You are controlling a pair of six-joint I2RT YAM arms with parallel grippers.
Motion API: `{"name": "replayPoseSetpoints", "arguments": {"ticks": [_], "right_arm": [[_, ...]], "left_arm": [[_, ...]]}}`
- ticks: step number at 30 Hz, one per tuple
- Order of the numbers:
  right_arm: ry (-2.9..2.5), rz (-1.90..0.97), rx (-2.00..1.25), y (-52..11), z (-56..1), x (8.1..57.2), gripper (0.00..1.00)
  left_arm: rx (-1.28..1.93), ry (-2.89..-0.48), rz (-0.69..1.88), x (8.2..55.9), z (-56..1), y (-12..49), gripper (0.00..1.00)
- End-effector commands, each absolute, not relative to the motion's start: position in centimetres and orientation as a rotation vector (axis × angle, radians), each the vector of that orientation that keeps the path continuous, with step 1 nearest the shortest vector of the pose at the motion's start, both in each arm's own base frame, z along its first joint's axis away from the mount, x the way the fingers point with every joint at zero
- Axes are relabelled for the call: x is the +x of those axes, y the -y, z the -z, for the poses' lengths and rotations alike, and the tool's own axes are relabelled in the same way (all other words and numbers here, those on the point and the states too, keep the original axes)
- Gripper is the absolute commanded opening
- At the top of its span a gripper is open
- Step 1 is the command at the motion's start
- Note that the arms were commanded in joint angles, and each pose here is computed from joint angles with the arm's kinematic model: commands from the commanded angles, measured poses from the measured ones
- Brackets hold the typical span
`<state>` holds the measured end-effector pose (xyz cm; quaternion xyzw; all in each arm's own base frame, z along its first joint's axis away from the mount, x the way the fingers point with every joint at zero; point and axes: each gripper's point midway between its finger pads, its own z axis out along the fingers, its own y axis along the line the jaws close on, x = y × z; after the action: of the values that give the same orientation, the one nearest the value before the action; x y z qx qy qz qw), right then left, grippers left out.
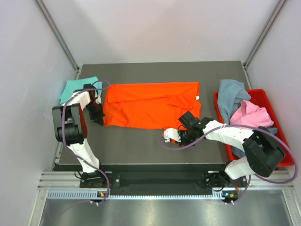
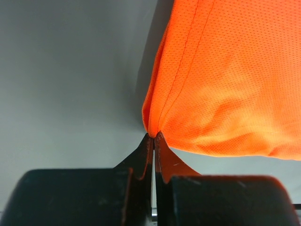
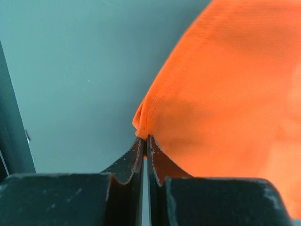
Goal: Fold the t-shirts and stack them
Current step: Fold the tshirt
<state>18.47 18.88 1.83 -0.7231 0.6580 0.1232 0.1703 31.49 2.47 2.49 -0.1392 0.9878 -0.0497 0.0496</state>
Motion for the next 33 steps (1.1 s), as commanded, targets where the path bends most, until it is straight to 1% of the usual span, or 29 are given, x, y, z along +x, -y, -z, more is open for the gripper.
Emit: {"name": "replayPoseSetpoints", "arguments": {"ticks": [1,6,9,19,26,28,29,31,33], "right_arm": [[-1.795,-0.280,-2.008,-19.6,-5.8,20.2,0.00],[-1.741,-0.174,-1.858,-19.0,-12.0,23.1,0.00],[-1.765,-0.154,-1.739,-18.6,-14.5,25.2,0.00],[-1.814,-0.060,-1.494,-17.0,-17.2,32.3,0.00],[-1.795,0.001,-1.357,-16.9,-20.1,38.1,0.00],[-1.802,0.002,-1.347,-17.2,-19.9,39.4,0.00],[-1.775,0.015,-1.325,-17.4,-21.2,40.6,0.00],[-1.792,0.016,-1.322,-17.7,-20.4,42.1,0.00],[-1.775,0.027,-1.300,-18.0,-21.4,43.7,0.00]], "left_arm": [[-0.402,-2.943,0.158,32.6,-5.0,-2.6,0.00],[-0.341,-2.896,0.203,34.3,-6.8,-2.4,0.00],[-0.283,-2.862,0.222,35.7,-8.2,-2.2,0.00],[-0.046,-2.814,0.220,40.0,-12.1,-0.5,0.00],[-0.015,-2.814,0.208,41.5,-12.5,-0.6,0.00],[-0.013,-2.821,0.211,41.6,-12.2,-0.6,0.00],[-0.016,-2.817,0.201,41.8,-12.3,-0.8,0.00],[-0.022,-2.817,0.188,42.2,-12.0,-1.0,0.00],[-0.031,-2.801,0.171,42.9,-12.3,-1.3,0.00]]}}
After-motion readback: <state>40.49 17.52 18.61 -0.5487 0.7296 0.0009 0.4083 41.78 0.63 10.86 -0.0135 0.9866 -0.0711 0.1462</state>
